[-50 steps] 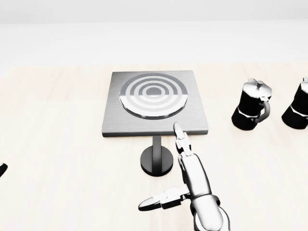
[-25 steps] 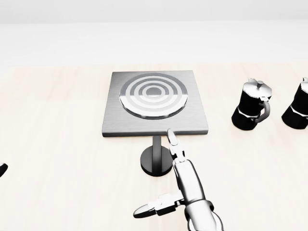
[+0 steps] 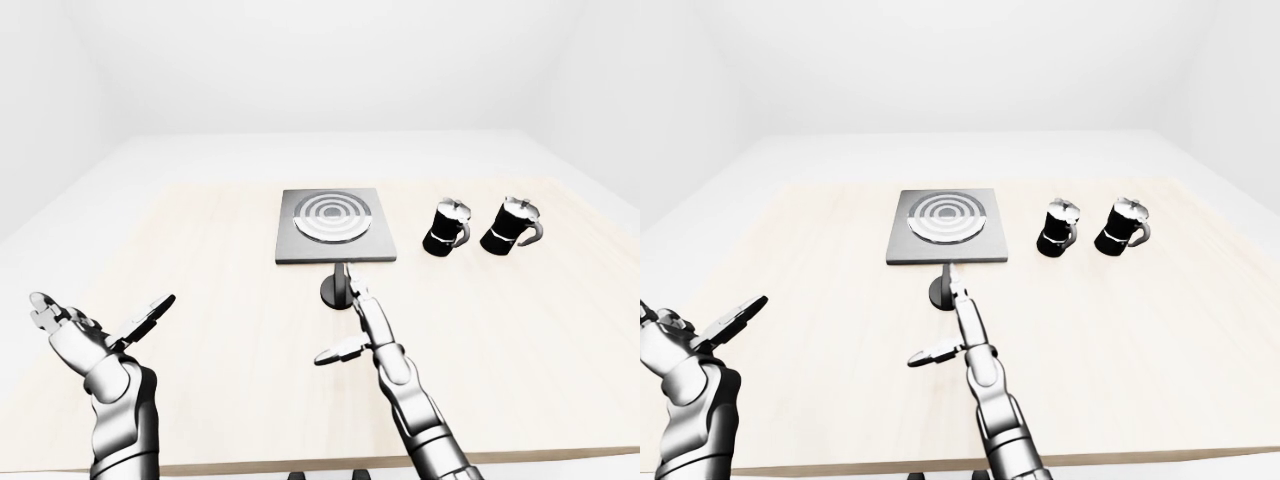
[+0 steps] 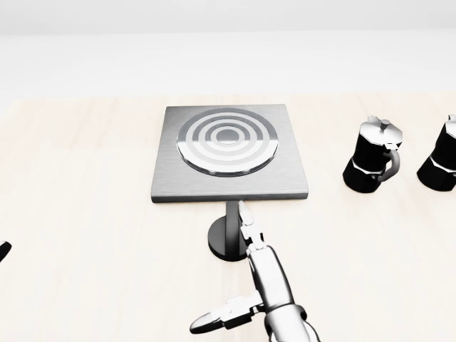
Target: Turn off the stove.
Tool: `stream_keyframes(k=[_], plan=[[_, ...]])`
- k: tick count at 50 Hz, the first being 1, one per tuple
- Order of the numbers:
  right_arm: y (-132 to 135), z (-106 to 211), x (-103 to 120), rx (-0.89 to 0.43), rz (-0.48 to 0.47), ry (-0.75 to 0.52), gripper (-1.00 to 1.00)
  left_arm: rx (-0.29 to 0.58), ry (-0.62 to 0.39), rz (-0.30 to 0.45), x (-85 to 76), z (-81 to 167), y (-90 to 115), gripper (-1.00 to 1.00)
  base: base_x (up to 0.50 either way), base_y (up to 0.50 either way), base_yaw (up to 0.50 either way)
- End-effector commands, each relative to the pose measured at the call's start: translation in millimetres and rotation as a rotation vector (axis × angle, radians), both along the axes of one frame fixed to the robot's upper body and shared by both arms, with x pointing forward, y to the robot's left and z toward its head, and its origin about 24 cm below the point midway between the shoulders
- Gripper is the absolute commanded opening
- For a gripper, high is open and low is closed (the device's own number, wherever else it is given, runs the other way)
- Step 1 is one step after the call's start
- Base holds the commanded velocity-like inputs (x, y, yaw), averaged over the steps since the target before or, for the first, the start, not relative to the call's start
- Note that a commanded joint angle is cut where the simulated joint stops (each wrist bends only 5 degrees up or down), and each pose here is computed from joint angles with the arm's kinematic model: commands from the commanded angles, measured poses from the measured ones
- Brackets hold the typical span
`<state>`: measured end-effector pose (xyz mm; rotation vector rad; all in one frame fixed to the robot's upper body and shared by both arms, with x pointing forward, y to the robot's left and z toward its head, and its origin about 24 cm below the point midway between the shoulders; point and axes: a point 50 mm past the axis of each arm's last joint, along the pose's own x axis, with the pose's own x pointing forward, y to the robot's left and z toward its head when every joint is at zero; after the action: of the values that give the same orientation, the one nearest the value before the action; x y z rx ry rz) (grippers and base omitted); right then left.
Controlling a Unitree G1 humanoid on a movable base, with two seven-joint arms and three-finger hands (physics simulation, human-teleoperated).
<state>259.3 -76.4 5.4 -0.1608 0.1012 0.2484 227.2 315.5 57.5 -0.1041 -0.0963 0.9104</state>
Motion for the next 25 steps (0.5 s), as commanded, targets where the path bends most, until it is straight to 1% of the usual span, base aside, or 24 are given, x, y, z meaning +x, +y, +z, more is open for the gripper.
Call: stream_keyframes(k=[1, 9, 15, 20, 22, 25], plan=[[0, -11, 2, 0.002, -0.002, 0.049, 1.00, 0.000, -0.026, 0.011, -1.2, 5, 1, 1.00, 0.00, 0.00, 0.00], [2, -20, 2, -0.006, 0.004, 0.092, 1.00, 0.001, -0.027, 0.012, -1.0, 5, 1, 1.00, 0.00, 0.00, 0.00], [12, -15, 1, -0.013, 0.027, 0.069, 1.00, -0.003, -0.017, 0.011, 0.5, 3, 0, 1.00, 0.00, 0.00, 0.00], [25, -9, 2, -0.032, 0.066, 0.037, 1.00, -0.003, -0.018, 0.012, 0.4, 3, 0, 1.00, 0.00, 0.00, 0.00], [29, -10, 2, -0.019, 0.091, 0.050, 1.00, -0.006, -0.011, 0.010, 1.0, 2, 0, 1.00, 0.01, 0.00, 0.00], [33, -8, 2, -0.022, 0.100, 0.041, 1.00, -0.001, -0.021, 0.011, -0.2, 4, 1, 1.00, 0.00, 0.00, 0.00]])
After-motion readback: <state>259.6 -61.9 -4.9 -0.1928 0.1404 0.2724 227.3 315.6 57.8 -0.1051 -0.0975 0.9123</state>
